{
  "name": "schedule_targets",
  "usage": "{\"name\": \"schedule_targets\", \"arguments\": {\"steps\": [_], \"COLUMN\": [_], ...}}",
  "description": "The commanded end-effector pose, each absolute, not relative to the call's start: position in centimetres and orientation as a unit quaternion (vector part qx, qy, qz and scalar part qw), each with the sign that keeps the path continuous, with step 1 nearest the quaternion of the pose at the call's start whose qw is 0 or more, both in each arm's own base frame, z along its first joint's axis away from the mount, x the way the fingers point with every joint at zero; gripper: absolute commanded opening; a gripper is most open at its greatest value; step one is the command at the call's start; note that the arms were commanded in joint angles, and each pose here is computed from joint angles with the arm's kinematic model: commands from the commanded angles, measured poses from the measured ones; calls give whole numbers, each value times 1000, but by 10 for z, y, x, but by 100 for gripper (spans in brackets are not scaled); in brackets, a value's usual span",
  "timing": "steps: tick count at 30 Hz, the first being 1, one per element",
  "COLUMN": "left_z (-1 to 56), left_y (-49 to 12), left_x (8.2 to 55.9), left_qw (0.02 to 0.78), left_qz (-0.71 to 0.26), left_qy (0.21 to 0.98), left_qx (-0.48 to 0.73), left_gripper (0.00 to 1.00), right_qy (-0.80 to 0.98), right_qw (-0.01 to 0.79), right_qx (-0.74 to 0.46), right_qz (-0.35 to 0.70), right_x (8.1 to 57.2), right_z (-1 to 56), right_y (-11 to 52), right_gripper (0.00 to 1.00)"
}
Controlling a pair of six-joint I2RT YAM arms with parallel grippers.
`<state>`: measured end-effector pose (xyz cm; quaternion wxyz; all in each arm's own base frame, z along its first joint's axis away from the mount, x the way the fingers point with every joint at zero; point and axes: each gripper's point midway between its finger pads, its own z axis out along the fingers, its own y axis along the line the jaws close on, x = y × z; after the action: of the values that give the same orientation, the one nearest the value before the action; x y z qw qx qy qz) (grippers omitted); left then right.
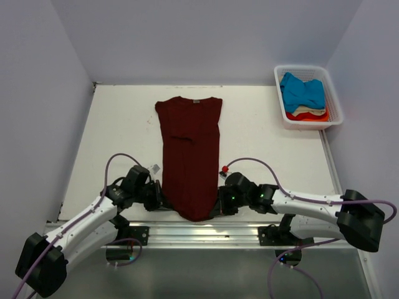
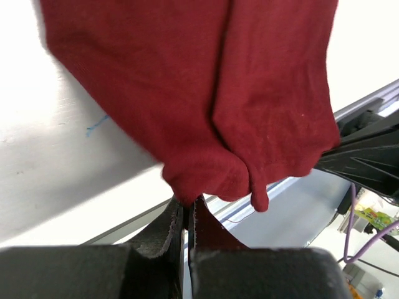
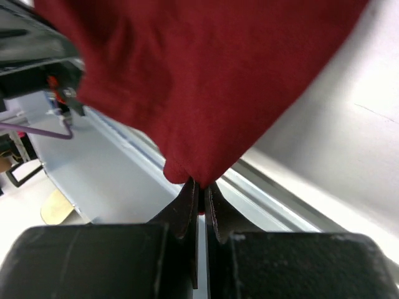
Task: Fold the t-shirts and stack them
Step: Grab the bottom of the folded rectangular tshirt with both arms, then fold the folded rectangular tshirt in 1/3 of the way
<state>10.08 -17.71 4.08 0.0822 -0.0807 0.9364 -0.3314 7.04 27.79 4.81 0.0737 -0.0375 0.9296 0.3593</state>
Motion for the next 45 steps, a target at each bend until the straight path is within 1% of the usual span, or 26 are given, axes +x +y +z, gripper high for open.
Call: {"name": "schedule_targets", "arguments": {"steps": [1,5,8,10,15,23,28,31,37,45], "left_z": [59,64,70,76,89,82,88,92,97,109], "left_y": [-185,-185,-184,-182,-186,-190,-189,-192,-203,-196], "left_x": [108,113,123,135,159,183,207,222,241,256], "left_qw": [104,120,147,173,222,259,304,327,344,381], "left_qz": [-356,-357,-346,-333,-332,-319,-301,-300,-306,-279], "left_qy": [926,924,925,926,916,912,904,896,888,882], "left_qx": [-76,-65,-51,-42,-31,-17,-14,-13,-7,-4], "left_gripper": [0,0,0,0,0,0,0,0,0,0], "right_qy": [934,938,940,939,940,938,934,935,932,929], "right_qw": [111,133,151,179,219,276,305,307,313,322], "right_qx": [-52,-63,-71,-69,-72,-72,-76,-85,-99,-109], "right_qz": [337,315,296,285,250,195,169,154,151,149], "right_x": [82,91,100,111,132,181,218,234,255,268], "right_z": [65,77,85,96,106,115,118,112,106,107], "right_y": [274,272,269,269,259,245,241,245,264,276], "right_gripper": [0,0,0,0,0,0,0,0,0,0]}}
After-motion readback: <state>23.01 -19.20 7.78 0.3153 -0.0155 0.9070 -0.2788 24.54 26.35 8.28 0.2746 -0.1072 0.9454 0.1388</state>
